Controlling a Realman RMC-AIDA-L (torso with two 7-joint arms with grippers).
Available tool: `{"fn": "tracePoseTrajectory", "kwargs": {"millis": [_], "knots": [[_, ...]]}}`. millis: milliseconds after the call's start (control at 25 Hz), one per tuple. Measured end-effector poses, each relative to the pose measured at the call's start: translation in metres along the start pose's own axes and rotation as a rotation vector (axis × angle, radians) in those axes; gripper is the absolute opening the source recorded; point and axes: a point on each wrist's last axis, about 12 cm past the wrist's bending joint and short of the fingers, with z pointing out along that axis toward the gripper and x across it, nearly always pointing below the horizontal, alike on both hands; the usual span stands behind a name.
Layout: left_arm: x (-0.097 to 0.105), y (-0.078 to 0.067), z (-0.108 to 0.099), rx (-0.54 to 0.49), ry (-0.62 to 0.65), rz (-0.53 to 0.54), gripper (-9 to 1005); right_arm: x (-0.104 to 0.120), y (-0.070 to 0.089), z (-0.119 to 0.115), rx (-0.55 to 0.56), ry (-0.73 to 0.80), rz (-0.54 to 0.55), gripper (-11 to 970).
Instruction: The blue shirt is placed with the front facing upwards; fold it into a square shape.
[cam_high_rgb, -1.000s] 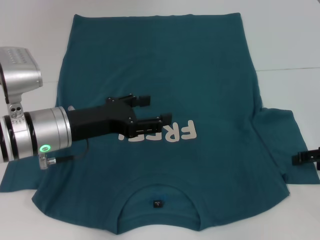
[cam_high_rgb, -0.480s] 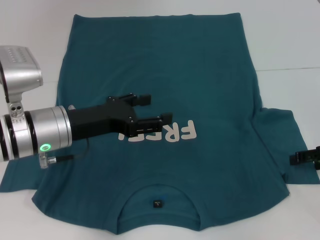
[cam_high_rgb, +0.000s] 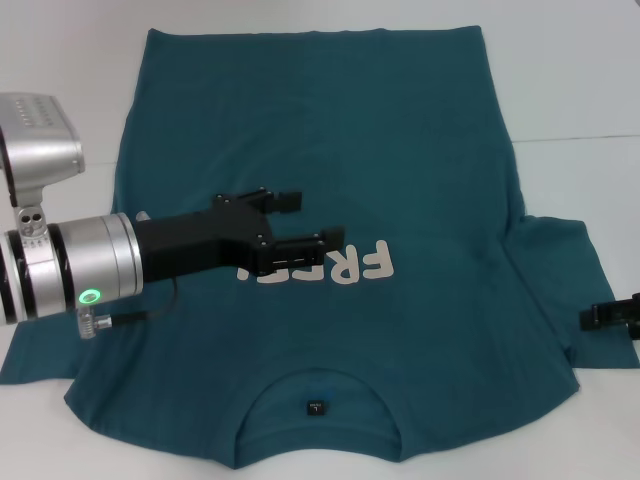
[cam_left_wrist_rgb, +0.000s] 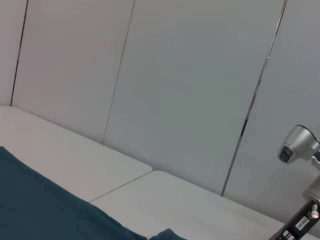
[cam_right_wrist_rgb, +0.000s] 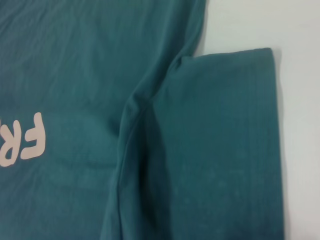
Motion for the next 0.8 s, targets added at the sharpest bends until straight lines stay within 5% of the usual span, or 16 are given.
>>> {"fn": "tracePoseTrajectory", "kwargs": {"millis": [800], "knots": [[0.0010, -0.0013, -0.0003, 0.011, 0.001, -0.008, 874, -0.0023, -0.0010, -0.0023, 0.004, -0.009, -0.008, 941]]}}
